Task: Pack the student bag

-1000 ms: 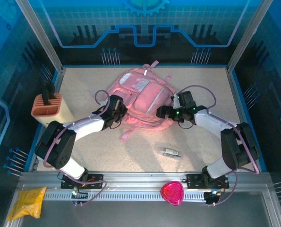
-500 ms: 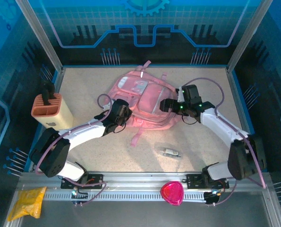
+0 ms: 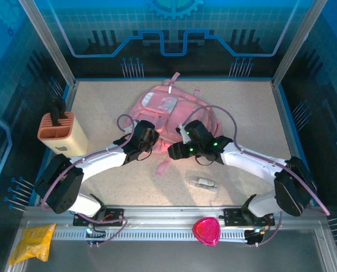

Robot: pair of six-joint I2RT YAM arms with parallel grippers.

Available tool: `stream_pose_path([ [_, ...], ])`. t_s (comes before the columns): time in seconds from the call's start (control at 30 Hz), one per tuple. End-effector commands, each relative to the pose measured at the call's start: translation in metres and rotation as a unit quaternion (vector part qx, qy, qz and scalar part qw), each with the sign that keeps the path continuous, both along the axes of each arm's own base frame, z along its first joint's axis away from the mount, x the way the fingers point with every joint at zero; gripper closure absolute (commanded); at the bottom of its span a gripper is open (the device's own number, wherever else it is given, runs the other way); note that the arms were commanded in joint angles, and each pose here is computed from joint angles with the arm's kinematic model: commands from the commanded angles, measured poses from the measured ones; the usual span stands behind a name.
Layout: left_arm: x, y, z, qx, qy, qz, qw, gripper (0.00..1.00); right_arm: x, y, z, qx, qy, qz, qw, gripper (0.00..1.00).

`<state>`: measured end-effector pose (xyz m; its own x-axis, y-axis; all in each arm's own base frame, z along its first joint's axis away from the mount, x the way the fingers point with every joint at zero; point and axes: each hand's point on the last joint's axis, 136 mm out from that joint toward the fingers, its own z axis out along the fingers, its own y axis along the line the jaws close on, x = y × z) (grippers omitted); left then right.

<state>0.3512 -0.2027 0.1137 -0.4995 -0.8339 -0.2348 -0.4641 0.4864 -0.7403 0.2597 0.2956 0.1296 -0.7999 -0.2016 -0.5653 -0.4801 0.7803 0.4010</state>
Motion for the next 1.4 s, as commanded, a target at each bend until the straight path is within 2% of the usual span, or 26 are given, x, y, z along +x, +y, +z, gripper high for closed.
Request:
stream_pose_path([
  [0.0,0.002,-0.023,0.023,-0.054,-0.036,-0.027,0.998,1.0,0.016,0.018,-0.004,0.016,-0.038,-0.011,0.999,0.5],
  [0.33,0.0,-0.037,0.026,-0.083,-0.038,-0.05,0.995,1.0,0.041,0.027,-0.02,0.026,-0.1,-0.056,0.993,0.56],
  [0.53,0.0,-0.046,0.033,-0.077,-0.037,-0.066,0.994,1.0,0.06,0.013,-0.034,-0.02,-0.113,-0.131,0.985,0.56],
  [0.7,-0.001,-0.053,0.033,-0.08,-0.033,-0.075,0.993,1.0,0.059,0.035,-0.017,0.03,-0.152,-0.104,0.982,0.59],
  [0.8,-0.001,-0.057,0.033,-0.085,-0.033,-0.079,0.993,1.0,0.058,0.037,-0.011,0.015,-0.171,-0.108,0.979,0.6],
  [0.9,-0.002,-0.059,0.033,-0.088,-0.034,-0.078,0.993,1.0,0.066,0.03,-0.017,-0.016,-0.157,-0.141,0.977,0.63],
  [1.07,-0.002,-0.061,0.034,-0.087,-0.034,-0.081,0.992,1.0,0.074,0.03,-0.024,-0.02,-0.157,-0.145,0.977,0.65],
  [1.2,-0.002,-0.059,0.032,-0.085,-0.033,-0.077,0.993,1.0,0.08,0.017,-0.027,-0.06,-0.159,-0.166,0.971,0.68],
  [1.3,-0.002,-0.059,0.033,-0.086,-0.035,-0.079,0.993,1.0,0.084,0.009,-0.032,-0.071,-0.153,-0.178,0.969,0.75],
  [1.37,-0.002,-0.059,0.034,-0.085,-0.036,-0.079,0.993,1.0,0.084,0.008,-0.031,-0.072,-0.155,-0.177,0.969,0.85],
])
